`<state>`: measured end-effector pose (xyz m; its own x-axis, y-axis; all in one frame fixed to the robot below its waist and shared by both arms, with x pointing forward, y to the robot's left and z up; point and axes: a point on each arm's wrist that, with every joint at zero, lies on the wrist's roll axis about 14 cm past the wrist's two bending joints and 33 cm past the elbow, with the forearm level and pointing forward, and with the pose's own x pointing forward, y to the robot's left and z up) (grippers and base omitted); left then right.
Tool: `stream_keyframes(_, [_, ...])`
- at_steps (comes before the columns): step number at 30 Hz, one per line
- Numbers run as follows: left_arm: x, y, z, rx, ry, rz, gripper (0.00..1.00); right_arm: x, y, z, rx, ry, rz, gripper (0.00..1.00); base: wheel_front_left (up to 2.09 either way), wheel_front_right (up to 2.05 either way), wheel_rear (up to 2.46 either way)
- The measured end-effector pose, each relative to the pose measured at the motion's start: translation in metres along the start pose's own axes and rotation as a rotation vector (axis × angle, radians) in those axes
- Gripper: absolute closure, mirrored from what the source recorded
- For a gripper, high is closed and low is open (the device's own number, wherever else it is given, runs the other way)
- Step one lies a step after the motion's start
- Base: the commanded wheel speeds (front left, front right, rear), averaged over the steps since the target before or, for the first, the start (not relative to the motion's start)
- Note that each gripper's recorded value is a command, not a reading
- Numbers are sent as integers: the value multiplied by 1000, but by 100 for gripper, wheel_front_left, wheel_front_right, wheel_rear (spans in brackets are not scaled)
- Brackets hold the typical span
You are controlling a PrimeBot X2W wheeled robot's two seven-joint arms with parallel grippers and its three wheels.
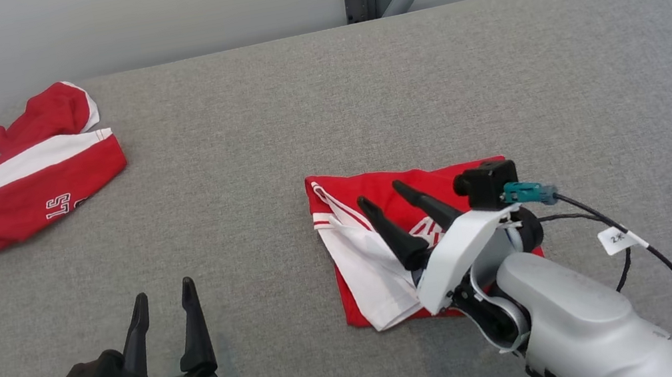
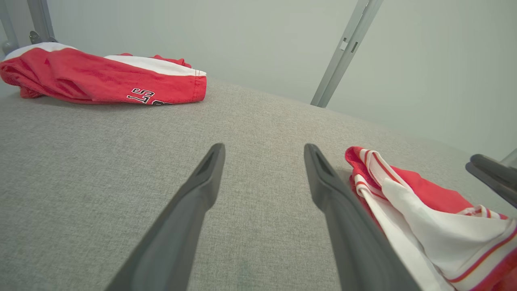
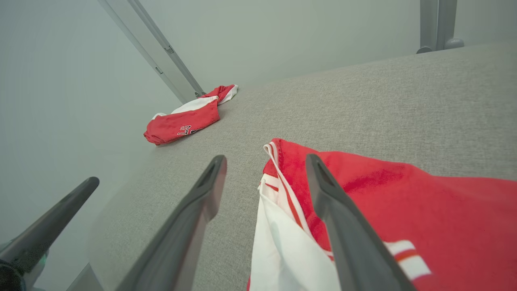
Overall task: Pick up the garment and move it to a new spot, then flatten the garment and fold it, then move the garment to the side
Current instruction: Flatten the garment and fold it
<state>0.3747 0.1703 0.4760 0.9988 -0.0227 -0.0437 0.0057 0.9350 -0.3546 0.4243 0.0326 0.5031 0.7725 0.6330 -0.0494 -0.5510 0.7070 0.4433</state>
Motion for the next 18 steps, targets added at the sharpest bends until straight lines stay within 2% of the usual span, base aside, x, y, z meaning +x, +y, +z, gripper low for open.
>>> stream_keyframes(5, [2, -6, 1, -1, -4, -16, 0, -10, -25, 37, -78, -116, -50, 0, 0, 0, 0])
stream_keyframes(9, [3, -10, 1, 0, -4, -29, 0, -27, -51, 63, -109, -204, -133, 0, 0, 0, 0])
stream_keyframes(18, [5, -17, 0, 5, -2, -53, 0, -67, -88, 72, -96, -295, -284, 0, 0, 0, 0])
